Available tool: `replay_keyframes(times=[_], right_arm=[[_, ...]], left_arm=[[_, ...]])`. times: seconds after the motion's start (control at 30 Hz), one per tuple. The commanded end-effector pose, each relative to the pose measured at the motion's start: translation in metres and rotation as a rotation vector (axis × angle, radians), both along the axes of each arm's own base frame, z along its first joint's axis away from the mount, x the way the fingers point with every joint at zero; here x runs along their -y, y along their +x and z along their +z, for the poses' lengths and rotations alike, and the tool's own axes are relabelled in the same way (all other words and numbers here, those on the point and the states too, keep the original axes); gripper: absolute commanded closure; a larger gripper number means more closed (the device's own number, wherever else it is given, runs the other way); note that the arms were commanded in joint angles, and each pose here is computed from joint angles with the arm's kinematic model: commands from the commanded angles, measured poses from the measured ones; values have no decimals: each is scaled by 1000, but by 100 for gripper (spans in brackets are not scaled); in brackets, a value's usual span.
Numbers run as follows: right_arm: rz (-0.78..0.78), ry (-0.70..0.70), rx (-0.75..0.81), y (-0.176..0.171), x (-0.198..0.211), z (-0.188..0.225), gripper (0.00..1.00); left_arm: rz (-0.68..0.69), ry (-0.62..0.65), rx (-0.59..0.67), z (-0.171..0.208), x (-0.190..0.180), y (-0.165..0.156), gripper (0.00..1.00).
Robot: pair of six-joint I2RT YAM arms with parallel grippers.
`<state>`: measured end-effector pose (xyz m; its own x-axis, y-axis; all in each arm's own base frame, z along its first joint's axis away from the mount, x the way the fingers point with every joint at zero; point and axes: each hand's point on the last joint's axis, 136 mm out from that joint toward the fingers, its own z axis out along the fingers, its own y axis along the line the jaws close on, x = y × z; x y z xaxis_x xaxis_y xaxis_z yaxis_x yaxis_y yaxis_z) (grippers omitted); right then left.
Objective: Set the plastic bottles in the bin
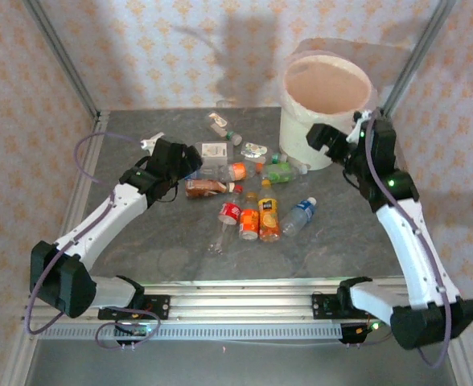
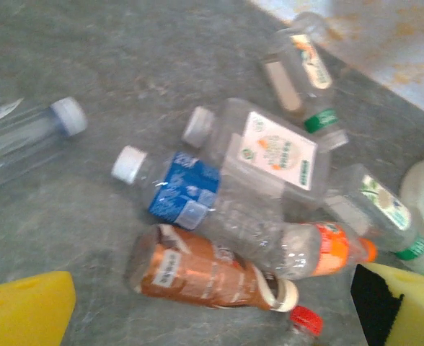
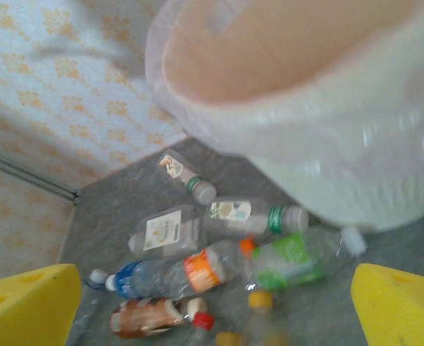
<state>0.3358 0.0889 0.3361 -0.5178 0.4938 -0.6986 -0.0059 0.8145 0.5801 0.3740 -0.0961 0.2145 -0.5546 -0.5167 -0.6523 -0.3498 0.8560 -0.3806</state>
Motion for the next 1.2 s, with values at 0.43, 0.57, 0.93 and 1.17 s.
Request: replay_keyframes(times=[0.43,0.57,0.93,1.17], right_arm=[[-408,124,-695,-83,-9,-229,0],[-382,156,-738,-76,-23,-255,1],[-427,141,-726,-65,-20,-295,16],[-450,141,-727,-72,-14,-310,33]], left_arm=[[-84,-48,-34,-22,17,1,0],[-104,-28,-46,-17,17,0,0],[-230,46,-14,-21,30,17,0],[-178,47,18,-11,20,13,0]])
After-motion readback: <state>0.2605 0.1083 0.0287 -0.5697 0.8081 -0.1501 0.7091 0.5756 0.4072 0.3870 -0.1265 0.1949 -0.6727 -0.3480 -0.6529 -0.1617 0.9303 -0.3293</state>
